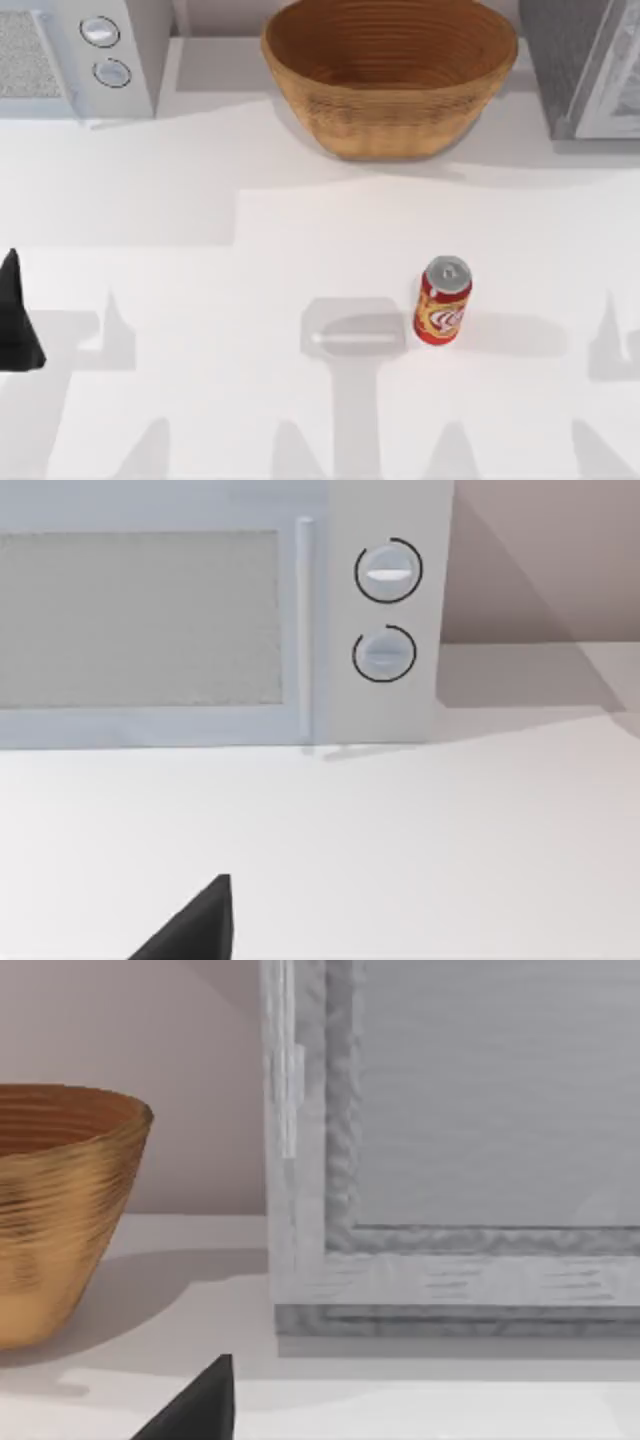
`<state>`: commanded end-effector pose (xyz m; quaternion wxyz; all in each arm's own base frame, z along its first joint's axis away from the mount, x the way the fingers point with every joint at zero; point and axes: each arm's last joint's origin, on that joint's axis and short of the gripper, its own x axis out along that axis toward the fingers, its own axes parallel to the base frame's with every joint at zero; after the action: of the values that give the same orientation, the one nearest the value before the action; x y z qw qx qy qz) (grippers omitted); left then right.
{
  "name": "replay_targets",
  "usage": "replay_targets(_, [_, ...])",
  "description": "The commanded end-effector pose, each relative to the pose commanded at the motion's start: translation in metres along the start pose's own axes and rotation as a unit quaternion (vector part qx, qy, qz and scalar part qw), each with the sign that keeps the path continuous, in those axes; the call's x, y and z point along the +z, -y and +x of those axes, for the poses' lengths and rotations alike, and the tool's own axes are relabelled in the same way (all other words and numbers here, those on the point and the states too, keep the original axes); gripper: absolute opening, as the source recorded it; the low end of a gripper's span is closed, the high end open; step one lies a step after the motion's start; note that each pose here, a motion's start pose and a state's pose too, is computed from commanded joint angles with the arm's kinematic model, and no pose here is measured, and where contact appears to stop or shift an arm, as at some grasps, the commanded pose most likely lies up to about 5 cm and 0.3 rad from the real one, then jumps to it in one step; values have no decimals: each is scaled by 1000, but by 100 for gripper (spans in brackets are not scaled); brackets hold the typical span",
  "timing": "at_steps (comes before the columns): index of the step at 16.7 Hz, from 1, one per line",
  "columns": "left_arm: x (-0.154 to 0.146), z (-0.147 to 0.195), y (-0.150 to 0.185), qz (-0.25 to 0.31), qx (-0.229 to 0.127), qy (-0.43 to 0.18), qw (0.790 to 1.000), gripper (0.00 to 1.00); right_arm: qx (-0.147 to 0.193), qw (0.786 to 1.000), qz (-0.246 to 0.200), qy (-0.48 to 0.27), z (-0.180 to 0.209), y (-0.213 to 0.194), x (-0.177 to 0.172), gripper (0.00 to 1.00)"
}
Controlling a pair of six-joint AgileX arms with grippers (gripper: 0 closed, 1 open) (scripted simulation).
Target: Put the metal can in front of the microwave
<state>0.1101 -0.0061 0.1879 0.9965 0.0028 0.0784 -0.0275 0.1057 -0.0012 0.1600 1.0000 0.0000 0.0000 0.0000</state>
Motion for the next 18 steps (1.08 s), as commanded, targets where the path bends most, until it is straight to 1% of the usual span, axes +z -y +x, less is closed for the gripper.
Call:
replay_targets(2, [20, 4, 3, 2, -18, -55, 998, 100, 0, 1000, 0, 0, 0, 0, 0, 100])
replay_targets(4, [43, 13, 8, 7, -38, -119, 992, 100, 0, 1000, 0, 0, 0, 0, 0, 100])
replay_targets(6, [67, 29, 16, 13, -60, -191, 980, 100, 0, 1000, 0, 0, 0, 0, 0, 100])
replay_targets(8, [91, 52, 27, 24, -83, -266, 960, 100, 0, 1000, 0, 0, 0, 0, 0, 100])
replay_targets(10, [113, 81, 45, 39, -106, -339, 934, 100, 0, 1000, 0, 0, 0, 0, 0, 100])
replay_targets(13, [136, 132, 83, 69, -136, -437, 886, 100, 0, 1000, 0, 0, 0, 0, 0, 100])
replay_targets(15, [142, 166, 117, 95, -153, -492, 852, 100, 0, 1000, 0, 0, 0, 0, 0, 100])
replay_targets(18, [138, 208, 177, 137, -174, -553, 803, 100, 0, 1000, 0, 0, 0, 0, 0, 100])
